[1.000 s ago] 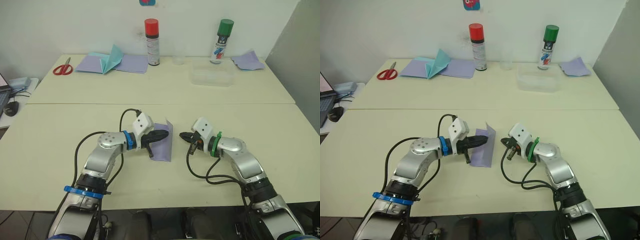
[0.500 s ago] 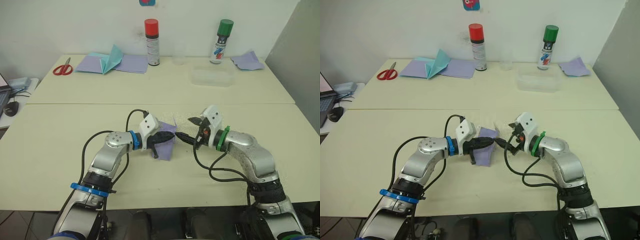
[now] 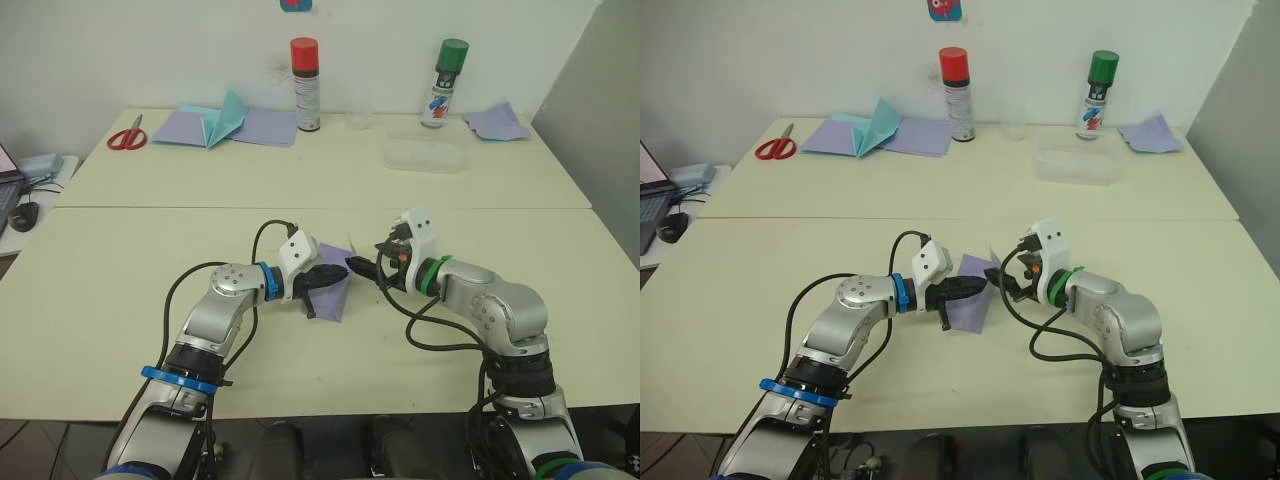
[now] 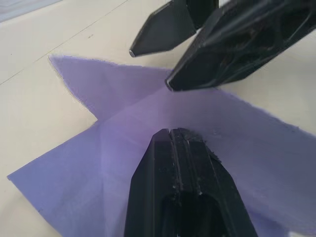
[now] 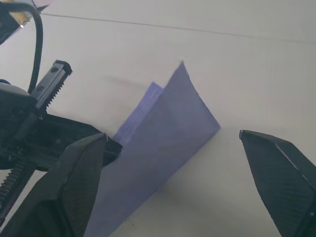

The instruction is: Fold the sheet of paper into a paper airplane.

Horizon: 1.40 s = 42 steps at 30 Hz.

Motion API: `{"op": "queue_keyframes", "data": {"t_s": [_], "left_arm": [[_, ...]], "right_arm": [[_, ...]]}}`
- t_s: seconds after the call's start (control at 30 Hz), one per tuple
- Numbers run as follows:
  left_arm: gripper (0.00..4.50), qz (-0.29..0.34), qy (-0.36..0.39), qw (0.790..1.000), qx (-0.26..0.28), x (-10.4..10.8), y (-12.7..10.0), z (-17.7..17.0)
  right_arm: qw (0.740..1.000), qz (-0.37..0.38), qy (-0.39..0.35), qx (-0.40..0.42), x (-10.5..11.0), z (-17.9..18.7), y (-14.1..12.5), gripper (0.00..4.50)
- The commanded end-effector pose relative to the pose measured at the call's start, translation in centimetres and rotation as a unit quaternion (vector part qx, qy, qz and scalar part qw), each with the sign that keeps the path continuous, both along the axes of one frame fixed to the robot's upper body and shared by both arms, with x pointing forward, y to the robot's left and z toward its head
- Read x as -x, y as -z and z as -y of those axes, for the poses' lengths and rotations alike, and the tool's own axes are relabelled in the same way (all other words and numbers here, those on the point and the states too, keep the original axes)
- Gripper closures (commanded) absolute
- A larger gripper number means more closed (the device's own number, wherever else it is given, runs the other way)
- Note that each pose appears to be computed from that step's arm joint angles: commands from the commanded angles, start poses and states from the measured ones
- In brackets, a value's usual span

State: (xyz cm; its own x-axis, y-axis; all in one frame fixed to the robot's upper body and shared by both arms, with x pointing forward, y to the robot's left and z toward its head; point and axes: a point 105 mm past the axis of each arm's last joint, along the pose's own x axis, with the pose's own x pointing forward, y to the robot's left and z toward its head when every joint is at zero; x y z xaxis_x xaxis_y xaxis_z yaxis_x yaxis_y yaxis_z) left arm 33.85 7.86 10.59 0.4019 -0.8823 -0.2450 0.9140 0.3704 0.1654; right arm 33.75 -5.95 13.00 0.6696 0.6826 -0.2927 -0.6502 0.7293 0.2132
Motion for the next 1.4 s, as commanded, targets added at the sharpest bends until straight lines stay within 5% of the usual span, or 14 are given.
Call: {"op": "queue_keyframes", "data": {"t_s": [0.03, 0.1, 0.2, 0.57, 0.8, 1.4], "left_arm": [[4.5, 0.019, 0.012, 1.0, 0.004, 0.2, -0.9, 0.6], [4.5, 0.02, 0.011, 1.0, 0.004, 0.1, -1.0, 0.6], [4.5, 0.02, 0.01, 1.0, 0.004, 0.2, -0.9, 0.5], [4.5, 0.015, 0.011, 1.0, -0.003, 0.3, -0.6, 0.4], [4.5, 0.006, -0.004, 0.998, -0.061, 0.4, 1.6, -0.7], [4.5, -0.004, -0.019, 0.994, -0.103, 1.2, 3.5, -1.5]], "right_arm": [[1.0, -0.003, -0.005, 0.007, 0.4, -0.6, 0.3, 0.02], [1.0, -0.008, -0.007, 0.007, 0.5, -0.7, 0.4, 0.02], [1.0, -0.018, -0.011, 0.0, 0.8, -0.7, 0.5, 0.63], [0.998, -0.053, 0.015, -0.021, 0.4, 0.2, 1.1, 4.48], [0.994, -0.092, 0.05, -0.044, 0.8, 0.8, 1.5, 4.48], [0.956, -0.21, 0.175, -0.106, 5.1, 2.8, 3.8, 4.48]]}}
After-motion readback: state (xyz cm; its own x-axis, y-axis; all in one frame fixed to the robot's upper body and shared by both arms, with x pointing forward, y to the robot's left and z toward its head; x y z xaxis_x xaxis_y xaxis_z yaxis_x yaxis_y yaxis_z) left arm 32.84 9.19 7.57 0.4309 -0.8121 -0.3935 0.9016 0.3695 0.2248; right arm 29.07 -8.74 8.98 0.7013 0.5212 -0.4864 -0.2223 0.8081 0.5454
